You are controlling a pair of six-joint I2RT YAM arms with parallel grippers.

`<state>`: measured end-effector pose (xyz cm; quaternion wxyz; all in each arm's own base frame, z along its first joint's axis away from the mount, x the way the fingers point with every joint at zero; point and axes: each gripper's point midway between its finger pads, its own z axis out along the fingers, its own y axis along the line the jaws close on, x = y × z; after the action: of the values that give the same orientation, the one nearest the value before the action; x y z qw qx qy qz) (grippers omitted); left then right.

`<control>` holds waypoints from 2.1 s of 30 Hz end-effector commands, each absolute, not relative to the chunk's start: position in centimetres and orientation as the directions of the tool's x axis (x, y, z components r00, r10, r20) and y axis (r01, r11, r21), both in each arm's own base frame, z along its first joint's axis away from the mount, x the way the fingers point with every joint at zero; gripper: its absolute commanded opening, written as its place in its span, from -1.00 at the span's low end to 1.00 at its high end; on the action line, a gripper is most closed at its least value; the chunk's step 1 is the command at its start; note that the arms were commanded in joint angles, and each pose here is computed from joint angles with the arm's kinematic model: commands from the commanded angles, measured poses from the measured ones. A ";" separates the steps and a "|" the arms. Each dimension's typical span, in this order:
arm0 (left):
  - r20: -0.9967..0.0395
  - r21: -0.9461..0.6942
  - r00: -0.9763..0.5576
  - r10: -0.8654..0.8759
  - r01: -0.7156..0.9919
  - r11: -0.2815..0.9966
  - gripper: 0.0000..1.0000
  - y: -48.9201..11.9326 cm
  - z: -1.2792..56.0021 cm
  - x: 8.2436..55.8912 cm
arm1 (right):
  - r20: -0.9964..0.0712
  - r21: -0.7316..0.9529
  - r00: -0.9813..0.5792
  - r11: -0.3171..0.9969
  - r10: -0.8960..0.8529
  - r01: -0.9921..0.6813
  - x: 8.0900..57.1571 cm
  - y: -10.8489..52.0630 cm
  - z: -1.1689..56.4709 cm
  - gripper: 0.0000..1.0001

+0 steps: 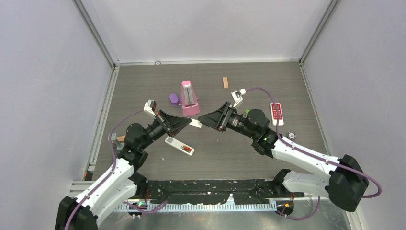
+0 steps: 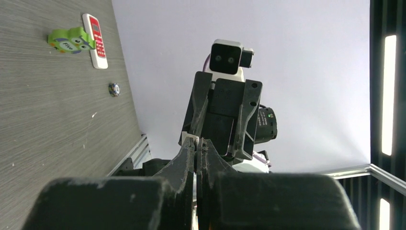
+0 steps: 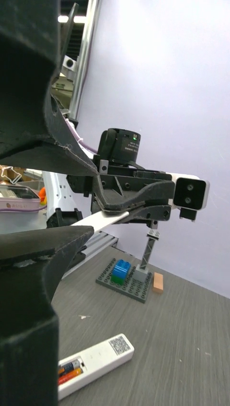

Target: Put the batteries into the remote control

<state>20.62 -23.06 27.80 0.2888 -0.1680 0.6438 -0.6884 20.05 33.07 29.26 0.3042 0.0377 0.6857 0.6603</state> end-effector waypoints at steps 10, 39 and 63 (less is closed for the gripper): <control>-0.114 -0.975 -0.757 -0.643 0.210 -0.075 -1.00 -22.4 29.0 20.4 | -0.386 0.921 -0.804 0.138 0.453 -0.364 19.3 32.8 29.4 0.39; -0.079 -0.978 -0.761 -0.644 0.186 -0.100 -1.00 -22.2 28.6 20.0 | -0.358 0.931 -0.823 0.106 0.441 -0.349 19.4 34.5 28.9 -0.50; -0.383 -0.770 -0.678 -0.628 -0.141 0.622 0.52 -13.2 13.0 20.8 | -0.209 0.959 -0.773 0.279 0.599 -0.044 18.6 34.5 16.1 -0.89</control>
<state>21.94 -16.17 16.33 0.3323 -0.2467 0.7751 -0.4775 17.06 34.52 16.87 0.2433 0.1253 0.7670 0.5803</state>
